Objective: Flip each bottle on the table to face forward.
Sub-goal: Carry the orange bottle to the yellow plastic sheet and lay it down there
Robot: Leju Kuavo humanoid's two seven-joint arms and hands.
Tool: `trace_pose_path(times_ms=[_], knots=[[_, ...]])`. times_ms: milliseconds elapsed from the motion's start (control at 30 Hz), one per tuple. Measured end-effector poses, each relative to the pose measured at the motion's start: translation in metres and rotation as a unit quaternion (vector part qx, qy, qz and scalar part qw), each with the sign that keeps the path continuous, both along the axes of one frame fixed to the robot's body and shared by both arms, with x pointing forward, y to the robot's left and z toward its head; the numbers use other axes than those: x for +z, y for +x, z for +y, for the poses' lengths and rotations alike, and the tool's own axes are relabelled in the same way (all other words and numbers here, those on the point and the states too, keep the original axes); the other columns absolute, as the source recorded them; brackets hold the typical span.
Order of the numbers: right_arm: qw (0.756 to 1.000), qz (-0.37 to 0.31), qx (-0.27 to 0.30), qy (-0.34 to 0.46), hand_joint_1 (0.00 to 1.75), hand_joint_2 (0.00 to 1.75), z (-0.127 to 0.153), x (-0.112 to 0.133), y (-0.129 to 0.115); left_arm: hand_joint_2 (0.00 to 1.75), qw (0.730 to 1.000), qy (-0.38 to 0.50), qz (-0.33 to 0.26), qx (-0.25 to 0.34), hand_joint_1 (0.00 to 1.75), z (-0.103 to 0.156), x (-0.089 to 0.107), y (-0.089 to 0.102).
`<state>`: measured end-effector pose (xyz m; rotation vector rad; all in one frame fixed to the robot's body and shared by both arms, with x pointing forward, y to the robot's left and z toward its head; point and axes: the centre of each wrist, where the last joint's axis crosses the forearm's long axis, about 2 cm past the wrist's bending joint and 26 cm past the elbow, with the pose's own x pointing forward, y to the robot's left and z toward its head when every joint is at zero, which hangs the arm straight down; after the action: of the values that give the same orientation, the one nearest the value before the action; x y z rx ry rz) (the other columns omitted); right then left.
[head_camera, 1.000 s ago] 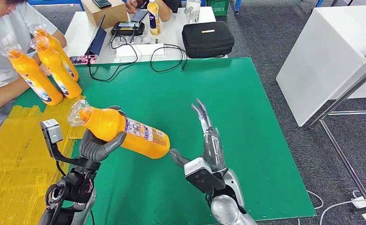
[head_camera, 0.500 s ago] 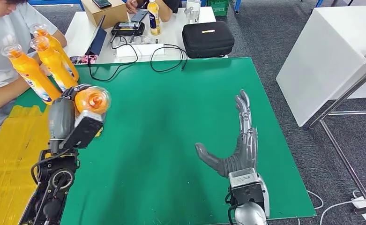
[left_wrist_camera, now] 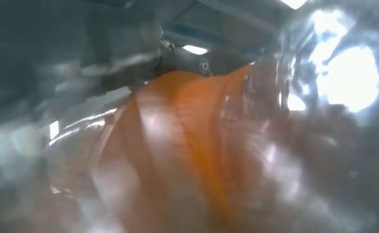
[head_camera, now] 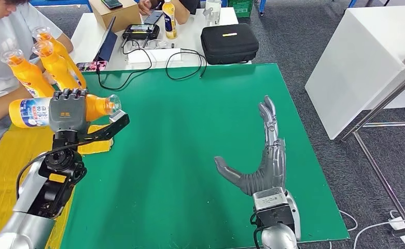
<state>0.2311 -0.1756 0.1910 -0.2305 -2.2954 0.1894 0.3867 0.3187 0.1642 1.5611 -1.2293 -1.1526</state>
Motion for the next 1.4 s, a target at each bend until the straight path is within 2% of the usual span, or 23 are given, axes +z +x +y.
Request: trace_pose_path(times_ms=[200, 400, 767, 1000, 1333, 1367, 1400], knots=[[1.0, -0.001, 0.008, -0.004, 0.0, 1.75, 0.003, 0.002, 0.002, 1.75, 0.997, 0.017, 0.064, 0.033, 1.75, 0.013, -0.022, 0.01], [1.0, 0.002, 0.013, -0.006, 0.0, 1.75, 0.007, 0.002, 0.003, 1.75, 0.992, 0.024, 0.111, 0.046, 1.75, 0.022, -0.041, 0.011], [0.999, 0.017, 0.028, -0.015, 0.0, 1.75, 0.014, -0.002, 0.003, 1.75, 0.977, -0.032, 0.202, 0.064, 1.75, 0.037, -0.076, -0.002], [0.999, 0.025, 0.038, -0.018, 0.0, 1.75, 0.019, -0.006, 0.002, 1.75, 0.969, -0.056, 0.23, 0.069, 1.75, 0.039, -0.09, -0.012], [0.999, 0.03, 0.039, -0.02, 0.0, 1.75, 0.02, -0.008, 0.002, 1.75, 0.965, -0.07, 0.242, 0.071, 1.75, 0.038, -0.096, -0.016], [0.999, 0.031, 0.04, -0.021, 0.0, 1.75, 0.02, -0.008, 0.002, 1.75, 0.964, -0.075, 0.244, 0.071, 1.71, 0.038, -0.097, -0.016], [0.998, 0.032, 0.04, -0.021, 0.0, 1.75, 0.02, -0.008, 0.002, 1.75, 0.964, -0.08, 0.246, 0.07, 1.34, 0.038, -0.098, -0.017]])
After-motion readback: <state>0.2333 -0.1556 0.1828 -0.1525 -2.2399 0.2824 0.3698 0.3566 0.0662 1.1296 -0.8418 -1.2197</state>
